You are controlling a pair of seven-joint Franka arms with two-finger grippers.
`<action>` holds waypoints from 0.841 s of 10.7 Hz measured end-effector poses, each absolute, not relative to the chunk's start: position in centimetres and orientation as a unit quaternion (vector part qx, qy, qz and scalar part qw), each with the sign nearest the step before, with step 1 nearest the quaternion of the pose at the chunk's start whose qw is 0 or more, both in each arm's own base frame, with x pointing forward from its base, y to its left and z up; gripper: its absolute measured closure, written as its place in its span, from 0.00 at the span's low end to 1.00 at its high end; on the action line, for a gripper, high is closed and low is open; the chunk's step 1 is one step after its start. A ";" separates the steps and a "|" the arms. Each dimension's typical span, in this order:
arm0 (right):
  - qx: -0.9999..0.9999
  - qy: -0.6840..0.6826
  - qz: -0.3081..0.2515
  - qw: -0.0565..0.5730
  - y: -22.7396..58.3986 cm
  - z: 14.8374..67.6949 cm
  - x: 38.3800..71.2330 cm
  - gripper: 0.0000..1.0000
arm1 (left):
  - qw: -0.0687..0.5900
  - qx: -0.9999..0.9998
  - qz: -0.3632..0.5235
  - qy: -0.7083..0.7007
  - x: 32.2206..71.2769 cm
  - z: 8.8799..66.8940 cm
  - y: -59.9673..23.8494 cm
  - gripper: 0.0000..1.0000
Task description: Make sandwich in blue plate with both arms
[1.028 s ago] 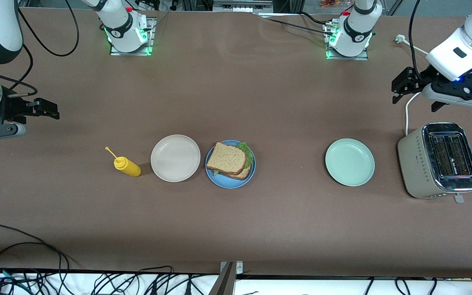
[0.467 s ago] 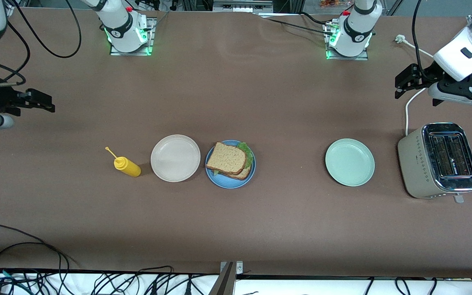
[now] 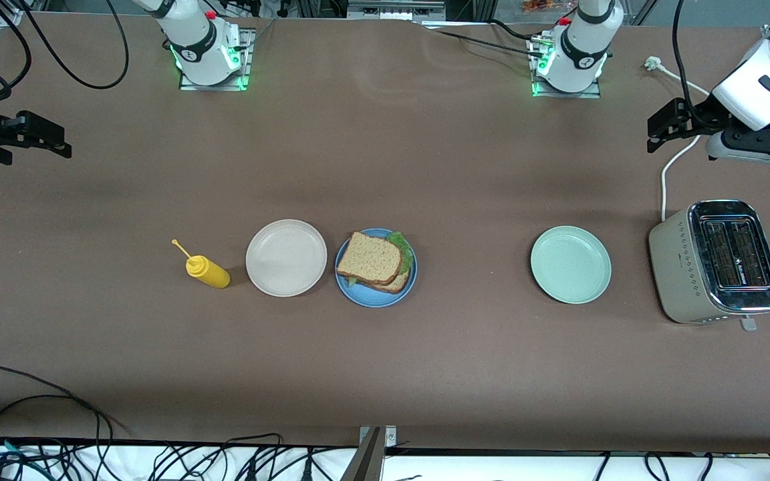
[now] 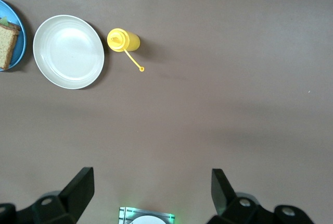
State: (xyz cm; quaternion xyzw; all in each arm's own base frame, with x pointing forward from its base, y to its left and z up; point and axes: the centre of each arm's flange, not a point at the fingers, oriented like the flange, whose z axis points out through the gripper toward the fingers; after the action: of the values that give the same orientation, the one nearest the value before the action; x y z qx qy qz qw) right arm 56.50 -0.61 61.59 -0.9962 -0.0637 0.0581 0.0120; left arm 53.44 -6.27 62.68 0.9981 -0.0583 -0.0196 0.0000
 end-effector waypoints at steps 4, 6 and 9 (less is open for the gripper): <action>-0.996 -0.064 0.057 0.019 -0.5 59.8 55.7 0.00 | 0.000 0.998 -0.021 -0.057 53.4 62.7 -6.2 0.00; -0.996 -0.060 0.056 0.022 -0.9 59.5 54.5 0.00 | 0.000 0.998 -0.021 -0.055 53.4 62.7 -6.2 0.00; -0.997 -0.054 0.053 0.022 -0.7 59.8 54.3 0.00 | 0.000 0.999 -0.022 -0.049 53.4 62.7 -6.2 0.00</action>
State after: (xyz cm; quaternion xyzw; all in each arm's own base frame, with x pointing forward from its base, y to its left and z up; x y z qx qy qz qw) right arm 54.27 -0.67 59.77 -0.9969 -0.0542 0.0530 0.0216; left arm 53.41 -6.18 62.66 0.9986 -0.0486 -0.0217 -0.0002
